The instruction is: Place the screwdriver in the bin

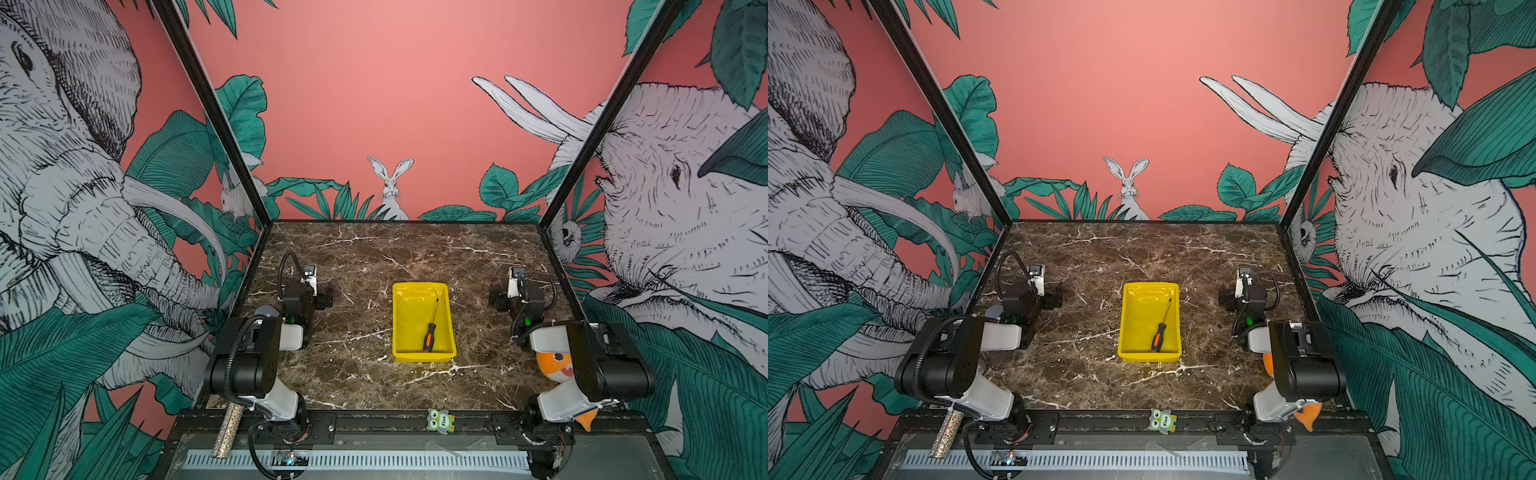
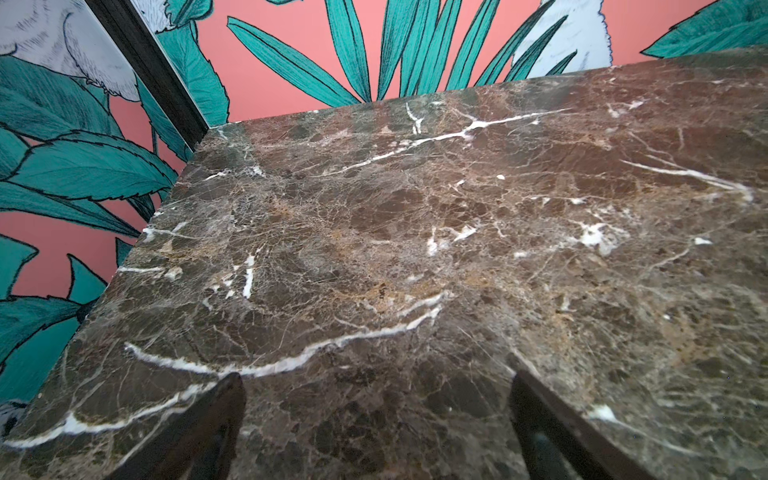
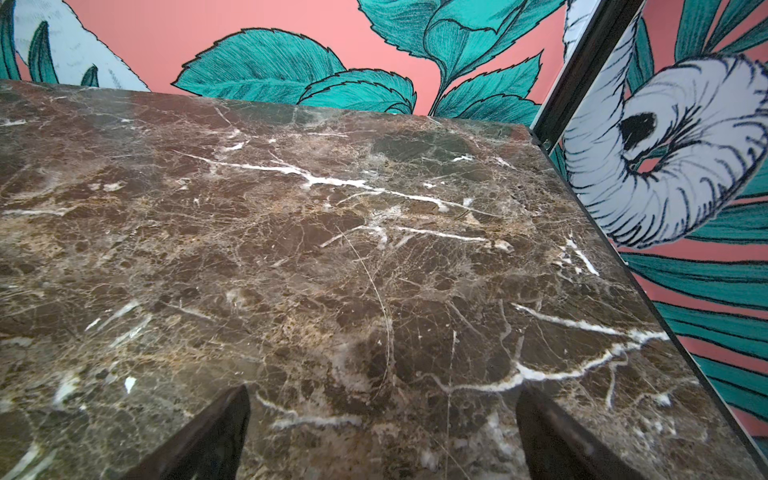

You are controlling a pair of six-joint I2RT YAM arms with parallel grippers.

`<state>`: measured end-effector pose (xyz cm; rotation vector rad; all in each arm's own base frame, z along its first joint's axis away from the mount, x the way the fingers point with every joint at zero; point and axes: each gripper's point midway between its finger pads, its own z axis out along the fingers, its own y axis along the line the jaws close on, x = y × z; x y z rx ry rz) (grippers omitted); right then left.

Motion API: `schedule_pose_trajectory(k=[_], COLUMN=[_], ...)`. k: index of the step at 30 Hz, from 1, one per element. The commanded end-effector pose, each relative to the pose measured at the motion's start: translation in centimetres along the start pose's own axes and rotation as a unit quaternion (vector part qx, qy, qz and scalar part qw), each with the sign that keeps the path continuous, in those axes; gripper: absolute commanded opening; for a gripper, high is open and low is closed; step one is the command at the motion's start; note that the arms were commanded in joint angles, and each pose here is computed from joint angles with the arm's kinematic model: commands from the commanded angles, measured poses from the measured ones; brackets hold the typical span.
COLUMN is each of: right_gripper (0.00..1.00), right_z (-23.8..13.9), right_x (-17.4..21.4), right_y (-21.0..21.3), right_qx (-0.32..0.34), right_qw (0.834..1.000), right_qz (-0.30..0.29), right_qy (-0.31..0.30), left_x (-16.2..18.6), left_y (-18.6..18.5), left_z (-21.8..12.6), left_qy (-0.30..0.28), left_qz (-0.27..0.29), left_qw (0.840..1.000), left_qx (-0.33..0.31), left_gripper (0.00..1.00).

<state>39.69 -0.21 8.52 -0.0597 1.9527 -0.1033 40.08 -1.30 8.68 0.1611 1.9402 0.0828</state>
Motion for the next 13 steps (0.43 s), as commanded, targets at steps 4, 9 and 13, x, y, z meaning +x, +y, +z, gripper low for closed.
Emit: schedule_pose_trajectory(k=[4, 9, 13], right_gripper=[0.99, 0.99, 0.99], right_z=[-0.05, -0.03, -0.04], right_x=[-0.81, -0.81, -0.76], right_y=[-0.45, -0.36, -0.36], right_qx=[0.009, 0.006, 0.006], right_qw=[1.000, 1.000, 1.000], right_qz=[0.004, 0.004, 0.004], right_qy=[-0.015, -0.014, -0.014], left_x=[-0.76, -0.81, -0.79], left_y=[0.30, 0.34, 0.31], left_z=[-0.07, 0.04, -0.04], left_qy=[-0.007, -0.007, -0.007], left_qz=[0.000, -0.001, 0.000], left_qw=[1.000, 1.000, 1.000], left_qx=[-0.004, -0.005, -0.004], left_gripper=[1.00, 1.00, 1.00])
